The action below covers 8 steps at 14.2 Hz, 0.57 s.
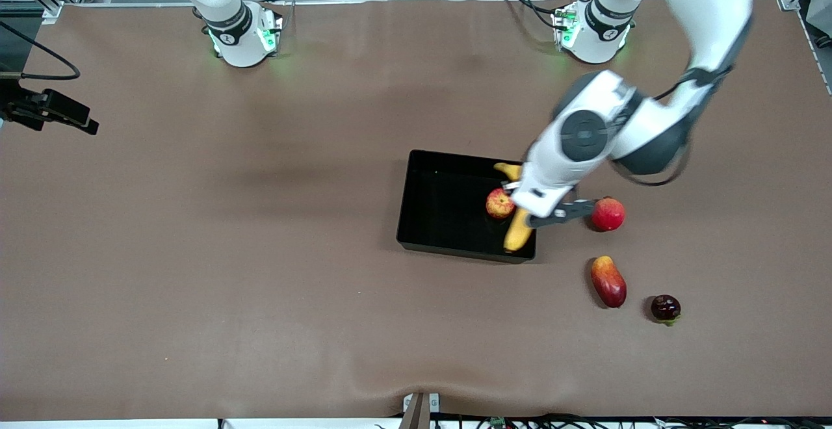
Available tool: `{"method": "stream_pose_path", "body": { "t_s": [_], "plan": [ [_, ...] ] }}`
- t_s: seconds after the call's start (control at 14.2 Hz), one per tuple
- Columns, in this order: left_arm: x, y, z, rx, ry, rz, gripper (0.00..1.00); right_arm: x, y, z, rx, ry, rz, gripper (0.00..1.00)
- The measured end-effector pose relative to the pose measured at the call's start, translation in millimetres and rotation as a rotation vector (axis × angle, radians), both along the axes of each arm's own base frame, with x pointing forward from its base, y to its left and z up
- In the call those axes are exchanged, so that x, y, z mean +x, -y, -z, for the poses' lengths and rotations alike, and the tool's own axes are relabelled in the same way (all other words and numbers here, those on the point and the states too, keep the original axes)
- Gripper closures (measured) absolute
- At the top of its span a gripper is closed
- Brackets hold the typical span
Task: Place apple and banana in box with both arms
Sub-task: 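Grasp the yellow banana with the left gripper and lift it over the tray, then lower the banana into the tray and open the left gripper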
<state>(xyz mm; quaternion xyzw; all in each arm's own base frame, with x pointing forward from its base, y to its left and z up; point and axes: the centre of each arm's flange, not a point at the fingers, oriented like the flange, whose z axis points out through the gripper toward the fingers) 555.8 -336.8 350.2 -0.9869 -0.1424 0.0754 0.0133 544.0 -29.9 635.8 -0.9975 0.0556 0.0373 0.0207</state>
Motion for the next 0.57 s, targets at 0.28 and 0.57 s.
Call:
{"method": "stream_pose_path", "body": {
  "t_s": [0.28,0.57],
  "plan": [
    [-10.1,54.0,51.3,0.028,-0.011,-0.129,0.58,-0.9,11.1,-2.6,-0.001,0.004,0.021,0.0],
    [-11.9,88.4,82.0,0.041,0.015,-0.179,0.58,-1.5,15.9,-3.1,-0.01,0.003,0.028,0.0]
  ]
}}
